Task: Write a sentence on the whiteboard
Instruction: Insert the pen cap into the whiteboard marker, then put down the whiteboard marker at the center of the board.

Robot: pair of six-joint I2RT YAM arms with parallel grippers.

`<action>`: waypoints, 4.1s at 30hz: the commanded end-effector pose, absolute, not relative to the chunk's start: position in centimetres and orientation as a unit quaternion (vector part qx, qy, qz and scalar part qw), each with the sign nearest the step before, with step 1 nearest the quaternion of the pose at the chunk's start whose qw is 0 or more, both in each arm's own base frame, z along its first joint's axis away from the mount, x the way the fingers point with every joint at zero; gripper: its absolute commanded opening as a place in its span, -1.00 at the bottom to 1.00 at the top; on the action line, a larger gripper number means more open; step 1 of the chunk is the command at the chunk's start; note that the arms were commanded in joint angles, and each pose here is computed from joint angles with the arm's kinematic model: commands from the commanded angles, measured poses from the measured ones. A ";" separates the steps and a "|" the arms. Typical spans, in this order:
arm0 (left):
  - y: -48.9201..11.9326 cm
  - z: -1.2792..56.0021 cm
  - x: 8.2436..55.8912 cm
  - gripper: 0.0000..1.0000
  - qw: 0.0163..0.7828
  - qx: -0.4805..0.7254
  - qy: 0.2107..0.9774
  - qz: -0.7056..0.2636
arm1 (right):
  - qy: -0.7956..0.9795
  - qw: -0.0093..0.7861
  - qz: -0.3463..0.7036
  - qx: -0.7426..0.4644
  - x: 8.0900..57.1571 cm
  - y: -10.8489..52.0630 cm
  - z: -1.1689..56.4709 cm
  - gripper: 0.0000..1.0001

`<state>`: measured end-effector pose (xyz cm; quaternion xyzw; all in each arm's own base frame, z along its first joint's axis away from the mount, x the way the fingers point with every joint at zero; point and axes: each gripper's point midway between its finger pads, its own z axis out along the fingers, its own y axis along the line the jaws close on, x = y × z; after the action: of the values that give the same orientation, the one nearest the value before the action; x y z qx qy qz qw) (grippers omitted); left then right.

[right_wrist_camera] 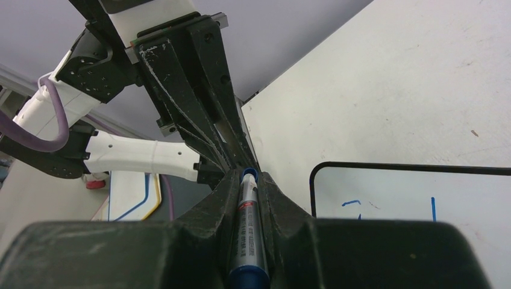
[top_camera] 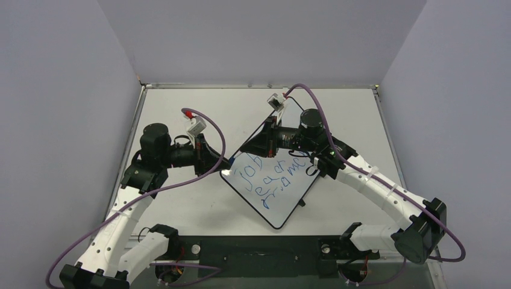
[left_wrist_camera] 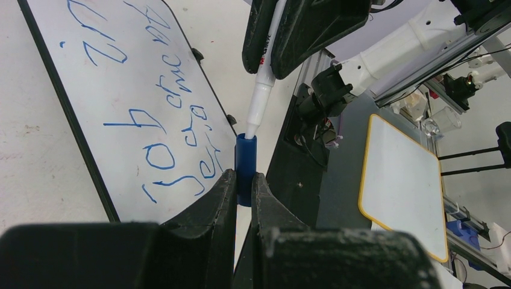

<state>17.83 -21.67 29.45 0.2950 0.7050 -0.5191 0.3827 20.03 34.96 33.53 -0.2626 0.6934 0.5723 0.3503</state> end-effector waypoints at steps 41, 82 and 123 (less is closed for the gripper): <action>-21.8 30.2 17.7 -1.00 0.412 0.322 0.689 -0.502 | 0.754 0.128 0.512 -0.392 14.8 41.4 24.5 -1.00; -14.3 33.4 23.4 -0.83 0.590 0.148 0.700 -0.375 | 0.829 0.223 0.418 -0.296 17.8 42.0 24.5 -1.00; -10.2 32.9 24.5 -0.03 0.632 0.074 0.723 -0.270 | 0.886 0.313 -0.195 0.281 24.1 -0.7 7.5 -0.46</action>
<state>24.54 -10.84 30.66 0.0706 0.7405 -0.2890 0.6026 23.60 0.03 7.95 0.2552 0.9001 -0.1901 0.2975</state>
